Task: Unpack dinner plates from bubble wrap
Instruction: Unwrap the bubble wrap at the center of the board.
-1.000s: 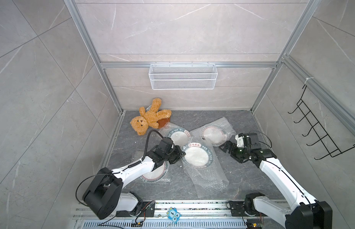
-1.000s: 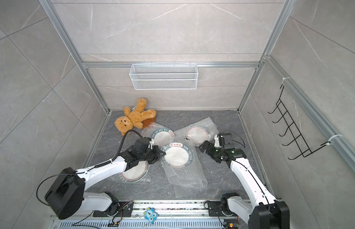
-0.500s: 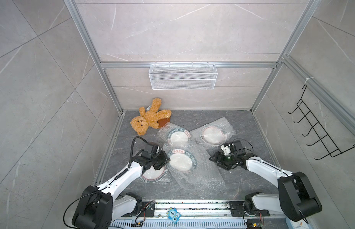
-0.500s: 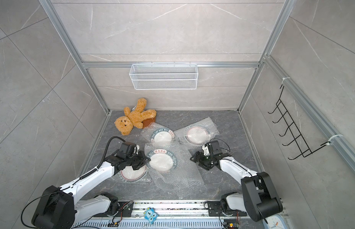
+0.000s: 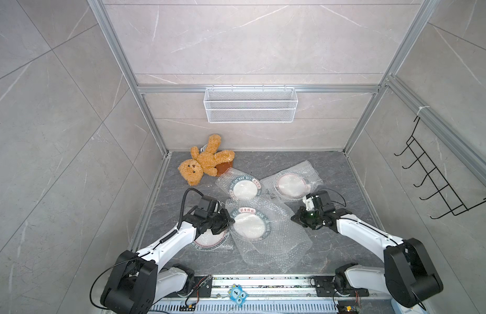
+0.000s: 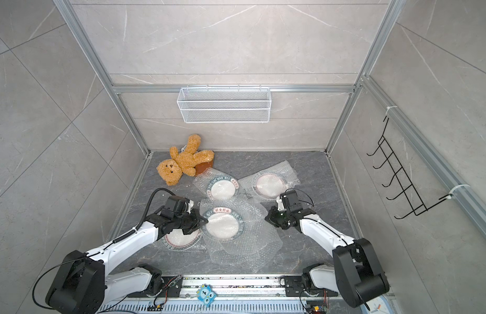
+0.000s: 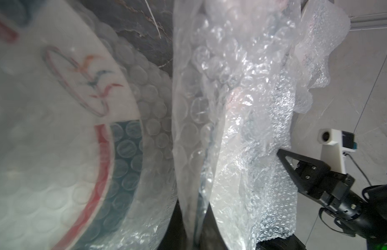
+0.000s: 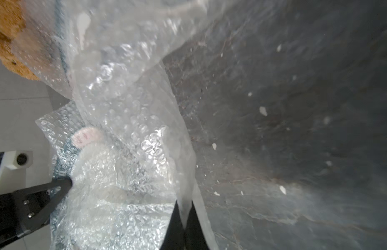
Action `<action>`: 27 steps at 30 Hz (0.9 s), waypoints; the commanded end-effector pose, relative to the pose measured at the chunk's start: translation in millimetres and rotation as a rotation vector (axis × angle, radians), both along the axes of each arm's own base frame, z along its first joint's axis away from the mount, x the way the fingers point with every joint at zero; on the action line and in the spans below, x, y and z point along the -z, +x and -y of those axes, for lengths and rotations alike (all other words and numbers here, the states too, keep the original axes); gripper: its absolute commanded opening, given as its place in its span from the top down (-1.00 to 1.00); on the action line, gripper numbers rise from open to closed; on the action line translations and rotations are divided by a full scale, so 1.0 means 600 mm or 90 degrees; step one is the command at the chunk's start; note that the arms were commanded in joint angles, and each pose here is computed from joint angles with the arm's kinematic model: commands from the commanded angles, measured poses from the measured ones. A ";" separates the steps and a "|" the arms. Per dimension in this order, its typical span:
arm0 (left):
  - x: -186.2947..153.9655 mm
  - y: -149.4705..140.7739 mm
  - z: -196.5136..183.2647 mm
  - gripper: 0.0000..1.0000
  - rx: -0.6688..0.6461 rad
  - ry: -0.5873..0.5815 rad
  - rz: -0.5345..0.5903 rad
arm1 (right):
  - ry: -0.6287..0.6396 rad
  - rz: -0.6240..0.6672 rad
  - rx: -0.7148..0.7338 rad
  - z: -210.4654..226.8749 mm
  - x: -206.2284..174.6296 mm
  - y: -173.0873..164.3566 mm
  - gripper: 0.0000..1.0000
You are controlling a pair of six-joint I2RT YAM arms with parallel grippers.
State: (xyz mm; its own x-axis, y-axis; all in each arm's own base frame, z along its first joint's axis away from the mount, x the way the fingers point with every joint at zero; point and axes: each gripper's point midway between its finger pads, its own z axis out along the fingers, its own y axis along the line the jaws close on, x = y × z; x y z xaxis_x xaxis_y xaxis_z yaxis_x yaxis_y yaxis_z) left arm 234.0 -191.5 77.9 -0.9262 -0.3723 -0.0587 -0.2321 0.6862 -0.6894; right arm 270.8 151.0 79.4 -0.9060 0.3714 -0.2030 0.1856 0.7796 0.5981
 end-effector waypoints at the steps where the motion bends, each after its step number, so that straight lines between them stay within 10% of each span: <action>1: -0.006 0.007 0.026 1.00 0.042 -0.014 0.034 | -0.128 -0.025 0.073 0.074 -0.002 -0.017 1.00; 27: 0.043 0.069 0.373 1.00 0.147 -0.025 0.111 | -0.242 0.038 0.339 0.299 -0.153 0.014 1.00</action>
